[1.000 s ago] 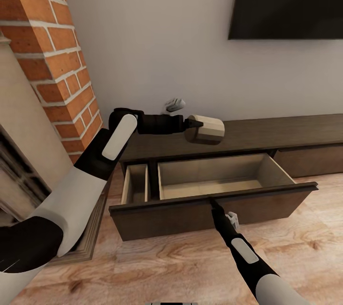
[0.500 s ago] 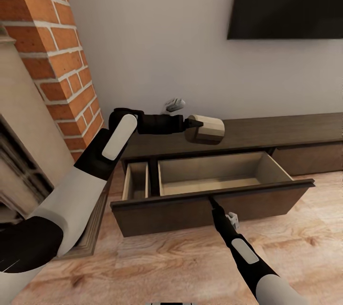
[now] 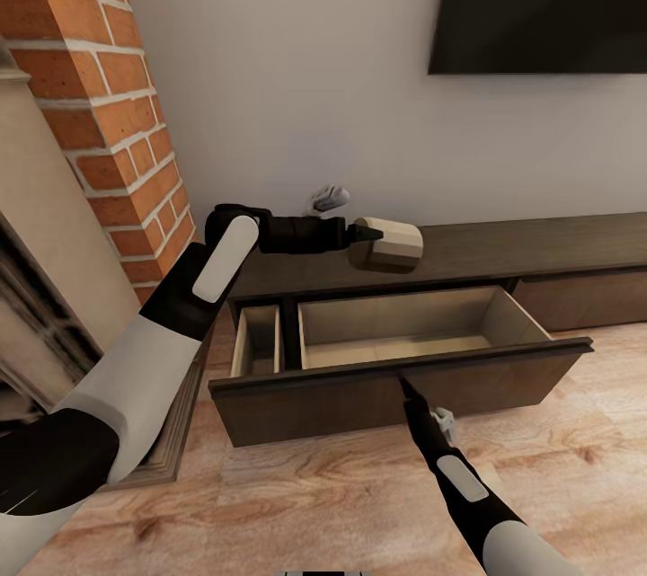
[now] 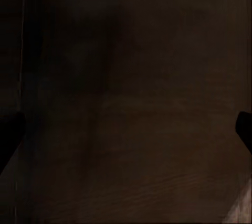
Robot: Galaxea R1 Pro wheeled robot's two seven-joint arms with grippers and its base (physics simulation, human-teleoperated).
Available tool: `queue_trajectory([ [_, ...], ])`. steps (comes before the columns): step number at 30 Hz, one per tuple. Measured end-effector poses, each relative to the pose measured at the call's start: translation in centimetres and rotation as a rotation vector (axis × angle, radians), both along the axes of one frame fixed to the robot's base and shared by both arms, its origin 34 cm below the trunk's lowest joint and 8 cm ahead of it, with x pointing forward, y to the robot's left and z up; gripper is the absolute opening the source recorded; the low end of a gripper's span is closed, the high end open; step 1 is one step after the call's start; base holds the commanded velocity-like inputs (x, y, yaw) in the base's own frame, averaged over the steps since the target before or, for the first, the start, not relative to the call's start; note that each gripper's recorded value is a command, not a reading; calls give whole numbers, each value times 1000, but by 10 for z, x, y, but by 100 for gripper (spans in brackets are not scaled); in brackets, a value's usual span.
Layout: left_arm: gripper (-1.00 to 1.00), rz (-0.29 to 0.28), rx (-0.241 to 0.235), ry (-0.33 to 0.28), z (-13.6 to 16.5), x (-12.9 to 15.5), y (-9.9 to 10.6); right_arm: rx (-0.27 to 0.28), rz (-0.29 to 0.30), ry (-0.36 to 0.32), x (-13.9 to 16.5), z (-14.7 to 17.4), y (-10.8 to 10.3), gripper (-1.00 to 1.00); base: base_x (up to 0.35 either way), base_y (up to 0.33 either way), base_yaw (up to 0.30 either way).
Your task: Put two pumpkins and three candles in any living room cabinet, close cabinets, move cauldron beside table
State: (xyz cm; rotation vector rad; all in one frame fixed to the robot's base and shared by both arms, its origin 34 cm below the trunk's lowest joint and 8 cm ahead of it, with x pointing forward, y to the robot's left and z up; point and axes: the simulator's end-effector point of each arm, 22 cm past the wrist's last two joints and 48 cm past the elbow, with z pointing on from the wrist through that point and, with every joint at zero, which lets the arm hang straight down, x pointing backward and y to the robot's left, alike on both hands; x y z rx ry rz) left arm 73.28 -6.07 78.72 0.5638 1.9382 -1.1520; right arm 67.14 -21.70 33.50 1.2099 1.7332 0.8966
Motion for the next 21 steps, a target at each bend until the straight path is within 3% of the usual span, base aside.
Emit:
queue_trajectory([
  [8,-100,2,2,-1,-1,1,2,-67,-63,42,-4,-10,-18,100,0,0,0],
  [13,-100,7,6,-1,-2,2,5,-67,-72,61,-9,-16,-6,100,0,0,0],
  [21,-100,7,8,0,-2,2,6,-159,-37,55,-16,-19,14,100,0,0,0],
])
